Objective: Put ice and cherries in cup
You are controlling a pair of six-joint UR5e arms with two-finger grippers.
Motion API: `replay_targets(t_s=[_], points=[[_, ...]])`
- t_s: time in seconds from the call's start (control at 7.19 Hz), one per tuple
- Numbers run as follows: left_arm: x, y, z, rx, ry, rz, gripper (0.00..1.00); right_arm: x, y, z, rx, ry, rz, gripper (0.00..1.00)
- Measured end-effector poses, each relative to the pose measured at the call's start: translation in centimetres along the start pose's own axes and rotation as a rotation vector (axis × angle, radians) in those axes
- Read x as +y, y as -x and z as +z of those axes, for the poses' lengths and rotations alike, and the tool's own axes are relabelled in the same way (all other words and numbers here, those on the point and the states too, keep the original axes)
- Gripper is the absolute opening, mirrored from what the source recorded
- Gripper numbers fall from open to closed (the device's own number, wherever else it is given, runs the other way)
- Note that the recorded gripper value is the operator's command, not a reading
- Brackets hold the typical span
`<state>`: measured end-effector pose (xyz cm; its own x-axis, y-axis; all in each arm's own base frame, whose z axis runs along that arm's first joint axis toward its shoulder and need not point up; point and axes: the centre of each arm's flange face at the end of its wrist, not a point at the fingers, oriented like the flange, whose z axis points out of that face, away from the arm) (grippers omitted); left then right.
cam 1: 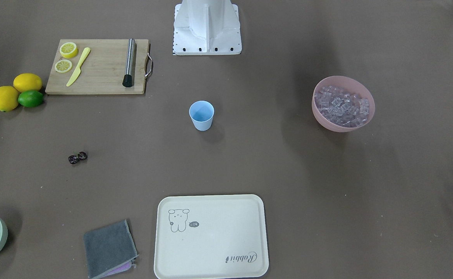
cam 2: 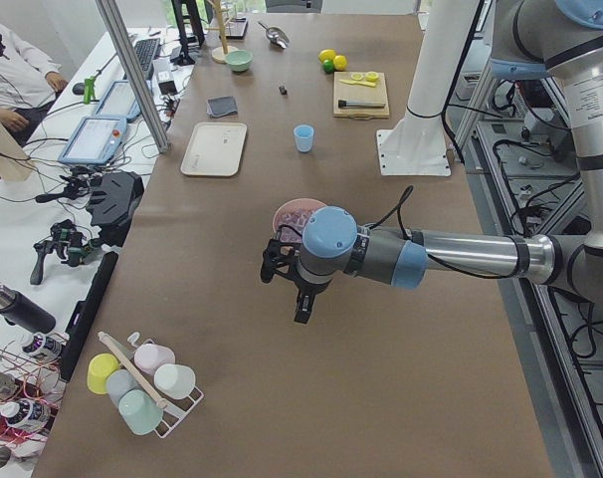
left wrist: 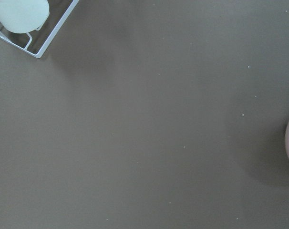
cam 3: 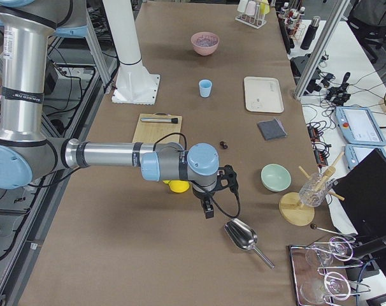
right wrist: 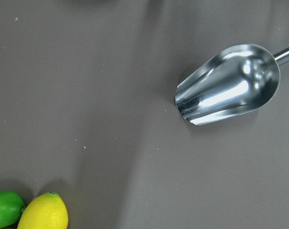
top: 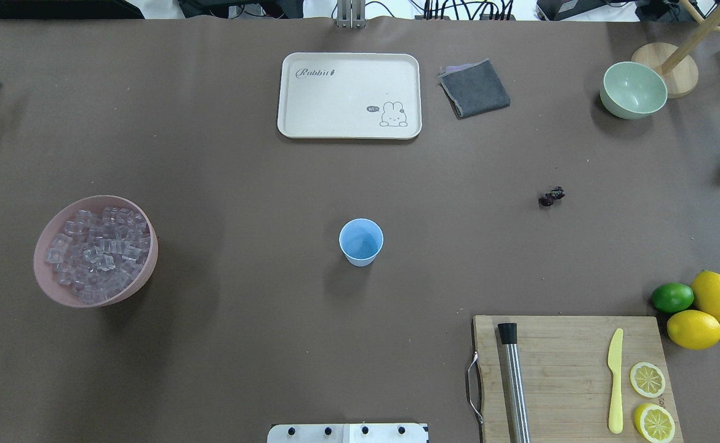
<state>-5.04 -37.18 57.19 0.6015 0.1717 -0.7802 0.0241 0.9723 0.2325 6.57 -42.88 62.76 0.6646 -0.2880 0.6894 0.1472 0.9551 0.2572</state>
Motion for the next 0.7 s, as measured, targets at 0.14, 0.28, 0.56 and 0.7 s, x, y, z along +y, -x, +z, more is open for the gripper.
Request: replay_targets(t_s=[0.14, 0.28, 0.56, 0.7], points=[[-0.9, -1.3, 0.5, 0.015, 0.003, 0.004, 0.98, -0.1, 0.4, 0.2, -0.012, -0.008, -0.023, 1.0], [-2.0, -2.9, 1.1, 0.028, 0.002, -0.019, 0.98, 0.1, 0.8, 0.9, -0.022, -0.01, -0.046, 1.0], [-4.9, -8.3, 3.3, 0.069, 0.006, -0.157, 0.98, 1.0, 1.3, 1.8, -0.028, -0.023, -0.08, 1.0], [-5.7, -11.2, 4.9, 0.079, 0.002, -0.211, 0.98, 1.2, 1.4, 1.9, -0.029, -0.026, -0.082, 1.0]])
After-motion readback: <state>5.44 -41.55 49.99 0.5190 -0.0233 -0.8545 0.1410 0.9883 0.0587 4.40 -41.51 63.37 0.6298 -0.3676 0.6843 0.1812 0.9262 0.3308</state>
